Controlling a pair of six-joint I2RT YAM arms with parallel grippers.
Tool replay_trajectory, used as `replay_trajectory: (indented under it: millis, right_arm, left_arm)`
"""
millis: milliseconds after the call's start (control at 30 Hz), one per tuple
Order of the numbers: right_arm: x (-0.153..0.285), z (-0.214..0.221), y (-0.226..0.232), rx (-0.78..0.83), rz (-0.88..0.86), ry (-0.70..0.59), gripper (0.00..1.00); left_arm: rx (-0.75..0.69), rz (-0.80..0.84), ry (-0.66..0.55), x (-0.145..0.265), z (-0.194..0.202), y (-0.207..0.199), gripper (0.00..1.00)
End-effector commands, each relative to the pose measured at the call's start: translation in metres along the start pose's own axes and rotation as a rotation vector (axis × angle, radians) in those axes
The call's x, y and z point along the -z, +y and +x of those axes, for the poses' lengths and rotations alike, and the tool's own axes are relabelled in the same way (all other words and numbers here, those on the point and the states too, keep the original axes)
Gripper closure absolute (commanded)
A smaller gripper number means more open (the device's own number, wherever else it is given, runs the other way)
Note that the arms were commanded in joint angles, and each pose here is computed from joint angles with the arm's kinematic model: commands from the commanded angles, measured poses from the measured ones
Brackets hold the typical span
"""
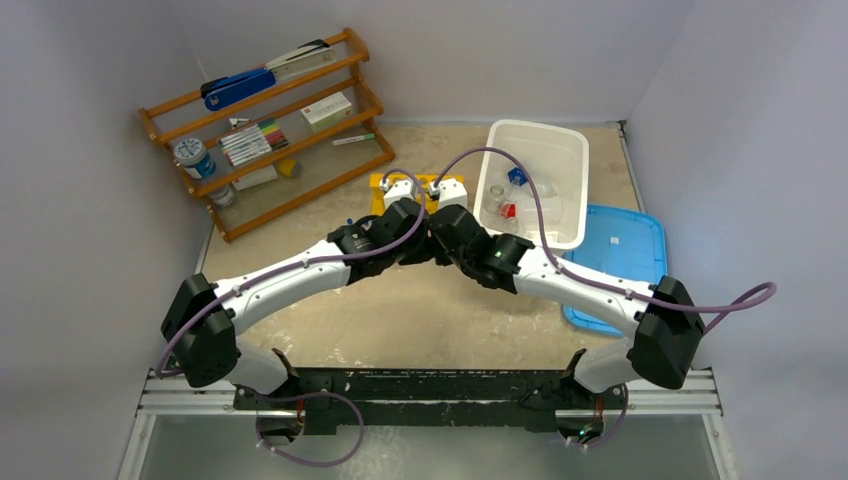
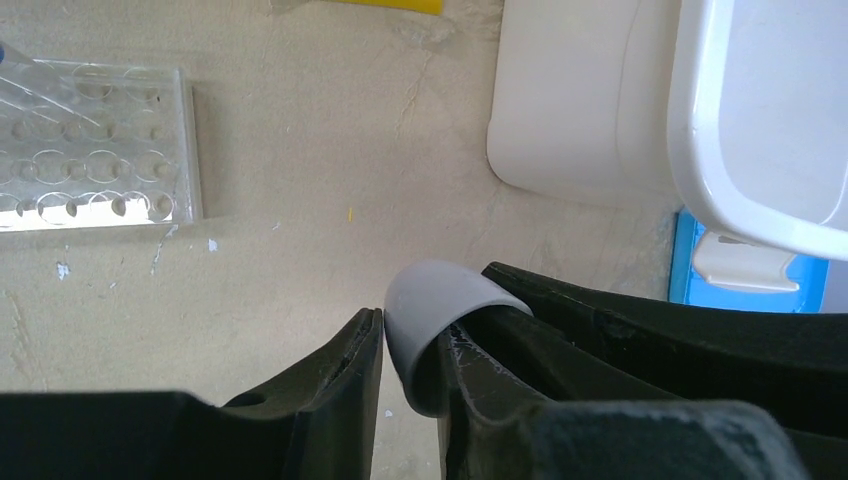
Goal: Organize the chemistry lab equipment
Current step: Pick up the chemistry item at the center of the board, then place the chemistry item in the storage box.
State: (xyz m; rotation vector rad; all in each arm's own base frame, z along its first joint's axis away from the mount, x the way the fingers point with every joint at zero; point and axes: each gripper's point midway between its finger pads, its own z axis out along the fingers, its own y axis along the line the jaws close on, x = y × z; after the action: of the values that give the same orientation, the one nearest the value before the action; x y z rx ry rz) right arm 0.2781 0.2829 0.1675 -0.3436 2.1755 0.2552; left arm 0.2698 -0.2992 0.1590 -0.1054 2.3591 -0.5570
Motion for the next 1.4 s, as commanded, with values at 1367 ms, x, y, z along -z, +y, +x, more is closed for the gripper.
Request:
replay_trajectory:
  millis: [1367]
  right_arm:
    - [-0.012, -0.08, -0.27, -0.297, 0.423, 0.03, 1.0]
  left_arm:
    - [-0.019, 0.087, -0.291, 0.105, -0.053, 0.03, 0.51]
